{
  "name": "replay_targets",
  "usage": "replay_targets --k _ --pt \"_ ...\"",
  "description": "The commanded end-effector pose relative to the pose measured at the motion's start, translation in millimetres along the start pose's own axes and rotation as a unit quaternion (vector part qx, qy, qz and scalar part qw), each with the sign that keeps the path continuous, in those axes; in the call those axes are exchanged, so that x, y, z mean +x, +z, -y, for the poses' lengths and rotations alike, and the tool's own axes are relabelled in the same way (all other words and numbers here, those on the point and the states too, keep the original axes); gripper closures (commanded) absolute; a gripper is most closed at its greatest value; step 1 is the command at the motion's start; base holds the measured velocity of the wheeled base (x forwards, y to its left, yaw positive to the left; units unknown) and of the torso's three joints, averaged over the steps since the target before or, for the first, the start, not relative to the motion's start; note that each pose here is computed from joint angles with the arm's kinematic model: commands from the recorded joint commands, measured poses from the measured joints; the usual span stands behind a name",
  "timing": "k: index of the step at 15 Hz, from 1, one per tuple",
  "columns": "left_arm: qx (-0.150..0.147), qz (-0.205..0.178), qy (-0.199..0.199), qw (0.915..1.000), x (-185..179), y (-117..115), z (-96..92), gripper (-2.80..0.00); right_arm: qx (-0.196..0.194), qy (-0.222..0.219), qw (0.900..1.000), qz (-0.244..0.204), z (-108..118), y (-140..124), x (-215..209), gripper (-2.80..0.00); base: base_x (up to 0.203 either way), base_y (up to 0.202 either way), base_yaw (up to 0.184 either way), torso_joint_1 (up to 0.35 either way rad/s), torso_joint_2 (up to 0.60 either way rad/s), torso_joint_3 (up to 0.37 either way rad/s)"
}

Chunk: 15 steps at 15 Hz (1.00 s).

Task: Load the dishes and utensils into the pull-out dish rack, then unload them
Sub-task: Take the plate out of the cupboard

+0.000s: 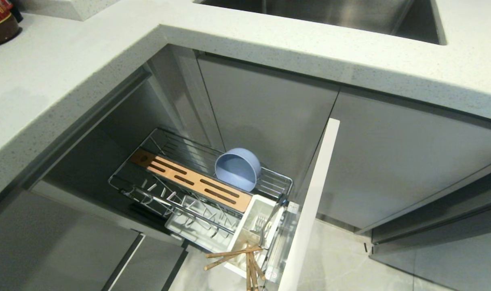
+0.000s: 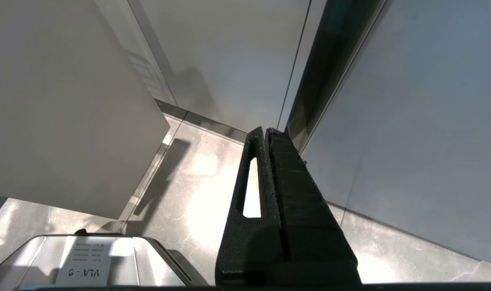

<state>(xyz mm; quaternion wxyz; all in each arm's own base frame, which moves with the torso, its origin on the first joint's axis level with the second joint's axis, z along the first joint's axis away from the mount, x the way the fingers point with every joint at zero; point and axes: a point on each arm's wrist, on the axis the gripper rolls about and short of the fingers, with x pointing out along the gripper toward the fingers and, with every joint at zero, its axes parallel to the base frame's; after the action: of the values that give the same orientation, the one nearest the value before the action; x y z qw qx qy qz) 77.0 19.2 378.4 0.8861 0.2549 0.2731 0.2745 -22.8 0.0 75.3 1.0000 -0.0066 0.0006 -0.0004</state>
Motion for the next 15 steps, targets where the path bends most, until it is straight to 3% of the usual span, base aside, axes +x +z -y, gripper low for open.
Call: replay_targets --k 1,9,15 --pt "0.022 -0.029 -0.011 0.9993 11.5 2.5 7.4 0.0 0.0 0.0 1.0 0.0 0.0 0.0 0.0 0.0 0.0 0.0 0.0 0.0 0.0 0.0" --pt "0.038 -0.05 -0.022 0.9978 18.0 0.9 13.1 0.0 0.0 0.0 1.0 0.0 0.0 0.0 0.0 0.0 0.0 0.0 0.0 0.0 0.0 0.0" --pt "0.033 -0.032 -0.06 0.9971 18.1 1.7 14.8 0.0 0.0 0.0 1.0 0.0 0.0 0.1 0.0 0.0 0.0 0.0 0.0 0.0 0.0 0.0"
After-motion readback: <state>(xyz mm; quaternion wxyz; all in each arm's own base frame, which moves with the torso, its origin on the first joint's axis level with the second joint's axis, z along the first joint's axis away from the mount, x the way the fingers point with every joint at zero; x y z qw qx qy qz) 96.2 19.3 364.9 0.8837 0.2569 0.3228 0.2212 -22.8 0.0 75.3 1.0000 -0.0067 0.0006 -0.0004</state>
